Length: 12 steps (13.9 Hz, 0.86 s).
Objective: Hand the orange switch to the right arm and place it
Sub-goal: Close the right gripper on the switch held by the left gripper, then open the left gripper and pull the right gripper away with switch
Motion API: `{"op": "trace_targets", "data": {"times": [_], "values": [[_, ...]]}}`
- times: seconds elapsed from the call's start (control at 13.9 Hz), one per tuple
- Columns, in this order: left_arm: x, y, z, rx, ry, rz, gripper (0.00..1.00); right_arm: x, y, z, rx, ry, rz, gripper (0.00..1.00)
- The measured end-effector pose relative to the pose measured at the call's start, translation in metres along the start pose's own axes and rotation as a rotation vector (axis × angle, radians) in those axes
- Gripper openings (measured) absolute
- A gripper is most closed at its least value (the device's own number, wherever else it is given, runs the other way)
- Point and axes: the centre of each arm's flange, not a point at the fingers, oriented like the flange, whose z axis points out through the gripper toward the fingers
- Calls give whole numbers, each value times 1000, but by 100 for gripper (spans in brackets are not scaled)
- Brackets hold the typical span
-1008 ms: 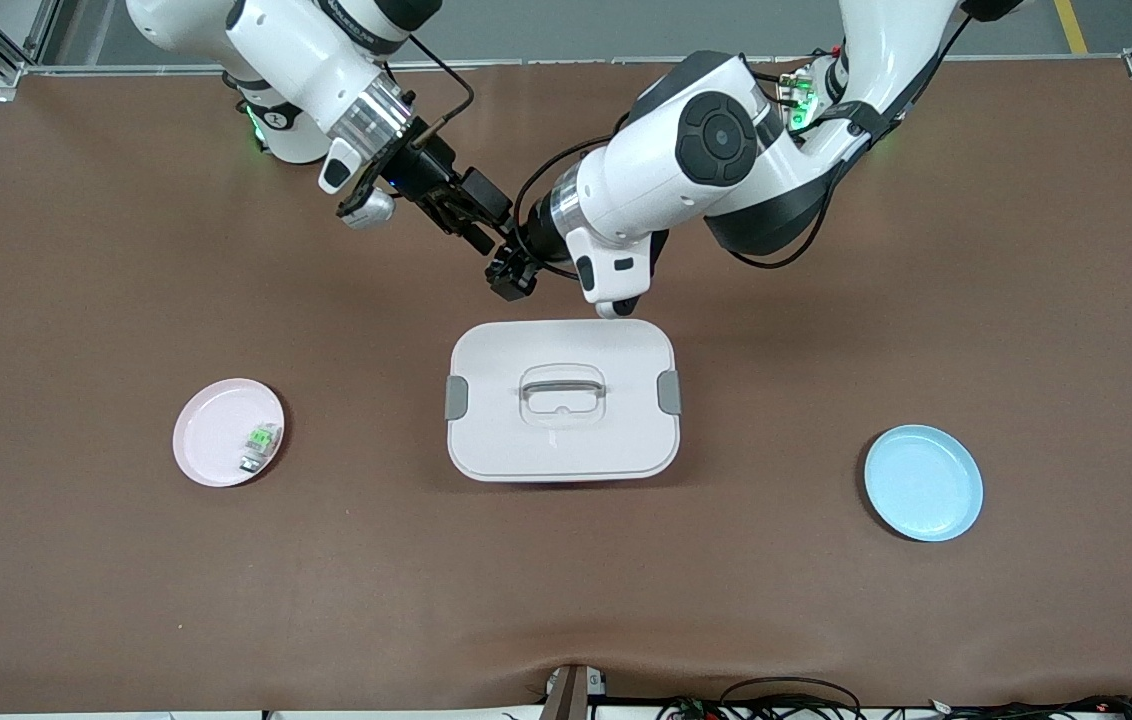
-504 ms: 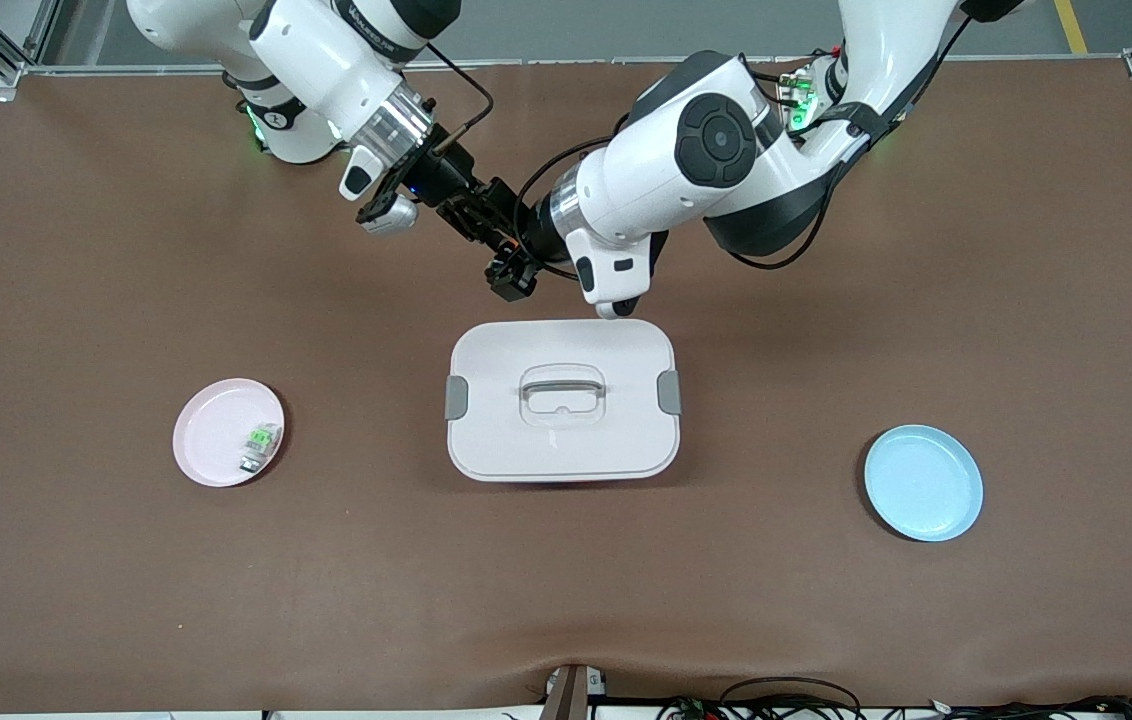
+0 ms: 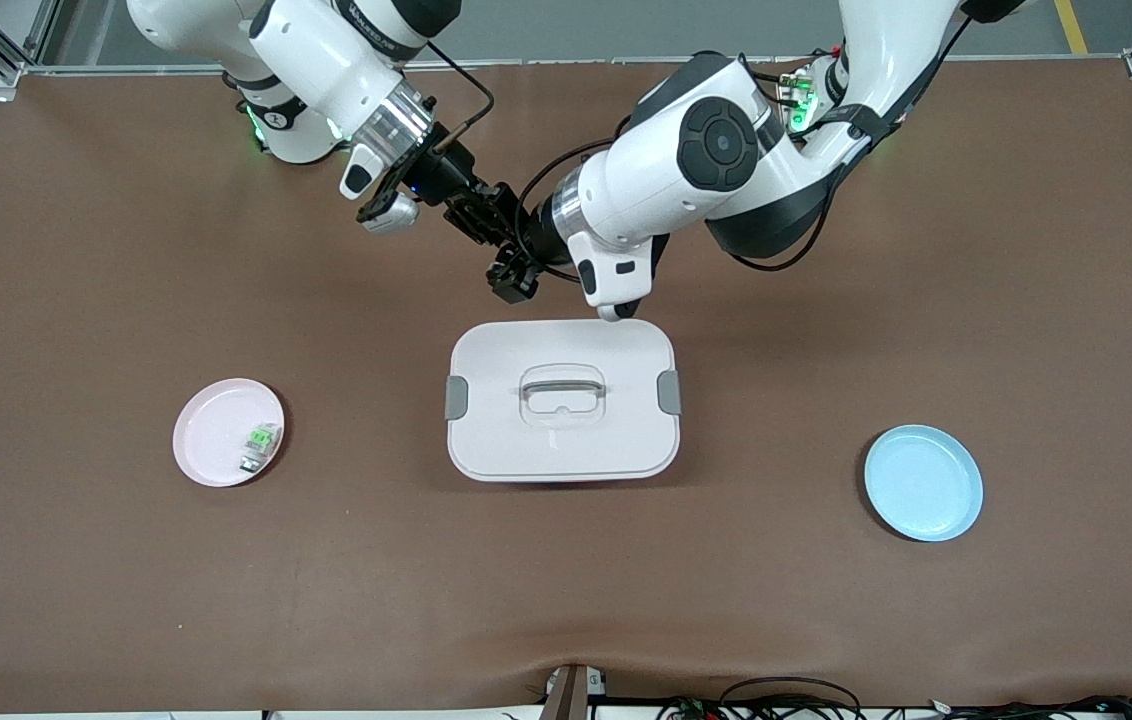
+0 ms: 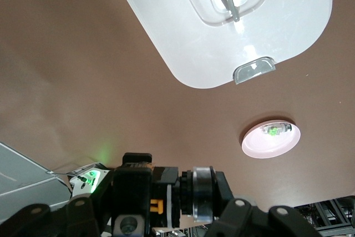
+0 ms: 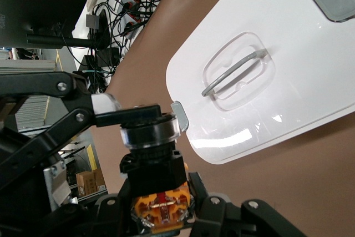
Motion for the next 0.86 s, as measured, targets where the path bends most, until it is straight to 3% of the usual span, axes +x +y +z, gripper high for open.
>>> {"op": "trace_targets", "data": {"times": [0.14, 0.36, 0.58, 0.72, 0.86], "values": [[0, 0, 0, 0, 0, 0, 72, 0, 0, 0, 0, 0, 0, 42], [-1, 0, -1, -3, -1, 1, 98, -1, 0, 1, -2, -5, 0, 41], [3, 1, -10, 1, 5, -4, 100, -1, 1, 2, -11, -18, -20, 41], [11, 3, -26, -7, 22, -9, 100, 1, 5, 4, -33, -51, -104, 41], [24, 4, -42, -12, 86, -2, 100, 12, 12, 5, -62, -94, -213, 41]]}}
